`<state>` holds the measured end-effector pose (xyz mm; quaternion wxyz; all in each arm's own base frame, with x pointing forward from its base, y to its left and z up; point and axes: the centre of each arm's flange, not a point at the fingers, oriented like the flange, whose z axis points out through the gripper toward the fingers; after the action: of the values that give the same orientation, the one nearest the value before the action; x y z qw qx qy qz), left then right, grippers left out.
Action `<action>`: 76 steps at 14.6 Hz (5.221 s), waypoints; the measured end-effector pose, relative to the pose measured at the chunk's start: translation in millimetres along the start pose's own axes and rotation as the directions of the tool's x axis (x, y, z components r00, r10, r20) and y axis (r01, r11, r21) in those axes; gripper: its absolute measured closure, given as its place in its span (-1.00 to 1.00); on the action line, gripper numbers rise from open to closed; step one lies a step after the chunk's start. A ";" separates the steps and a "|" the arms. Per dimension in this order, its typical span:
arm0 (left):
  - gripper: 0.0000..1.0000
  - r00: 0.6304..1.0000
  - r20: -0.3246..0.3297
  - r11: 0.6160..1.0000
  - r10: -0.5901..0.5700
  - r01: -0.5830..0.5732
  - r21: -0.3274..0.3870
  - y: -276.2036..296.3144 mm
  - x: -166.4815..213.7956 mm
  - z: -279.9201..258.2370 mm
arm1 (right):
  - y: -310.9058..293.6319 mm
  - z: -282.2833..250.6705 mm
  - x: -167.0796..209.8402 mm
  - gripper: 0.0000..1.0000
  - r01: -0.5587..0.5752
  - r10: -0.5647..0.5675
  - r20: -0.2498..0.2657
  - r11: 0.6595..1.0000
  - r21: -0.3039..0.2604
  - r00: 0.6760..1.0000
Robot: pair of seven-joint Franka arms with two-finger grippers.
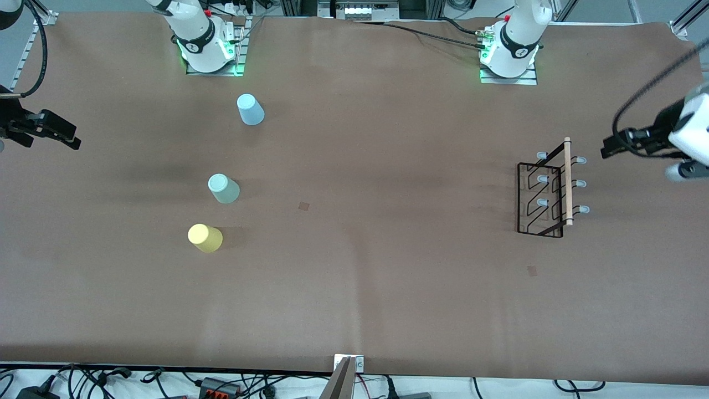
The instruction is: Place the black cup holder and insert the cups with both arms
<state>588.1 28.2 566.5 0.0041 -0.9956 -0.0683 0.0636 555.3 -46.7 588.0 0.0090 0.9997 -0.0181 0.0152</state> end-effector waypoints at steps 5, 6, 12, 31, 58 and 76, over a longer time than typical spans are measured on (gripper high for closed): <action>-1.00 1.000 -0.023 1.000 0.017 -0.017 -0.003 -31.9 47.3 65.4 | -0.1 0.0 0.0 -1.00 0.000 0.000 0.000 1.000 0.000 1.000; -1.00 0.999 -0.033 1.000 0.025 -0.025 -0.003 -30.6 51.5 81.4 | -0.1 -0.1 0.1 -1.00 0.000 0.000 -0.001 1.000 0.000 1.000; -1.00 0.989 -0.065 0.991 0.133 -0.133 0.004 -22.0 51.3 177.2 | 0.1 -0.2 0.0 -1.00 0.000 0.000 0.000 1.000 0.000 1.000; 0.15 0.973 0.033 0.973 0.229 -0.229 -0.011 -23.8 5.5 234.8 | 4.4 2.5 -3.4 -1.00 -0.008 0.008 0.029 1.000 0.001 1.000; 0.67 0.978 0.131 0.983 0.160 -0.145 -0.116 145.2 7.0 154.1 | 3.6 4.2 -2.9 -1.00 -0.005 0.005 0.034 1.000 0.001 0.999; 0.67 0.978 0.169 0.981 0.121 -0.092 -0.171 324.9 -12.5 187.4 | 16.6 12.3 -0.6 -1.00 -0.028 0.028 0.048 1.000 0.001 0.998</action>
<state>596.0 -295.5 376.7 -0.0866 -0.9851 -0.0197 0.1470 554.4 -63.5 576.0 0.0077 0.9994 -0.0323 -0.0088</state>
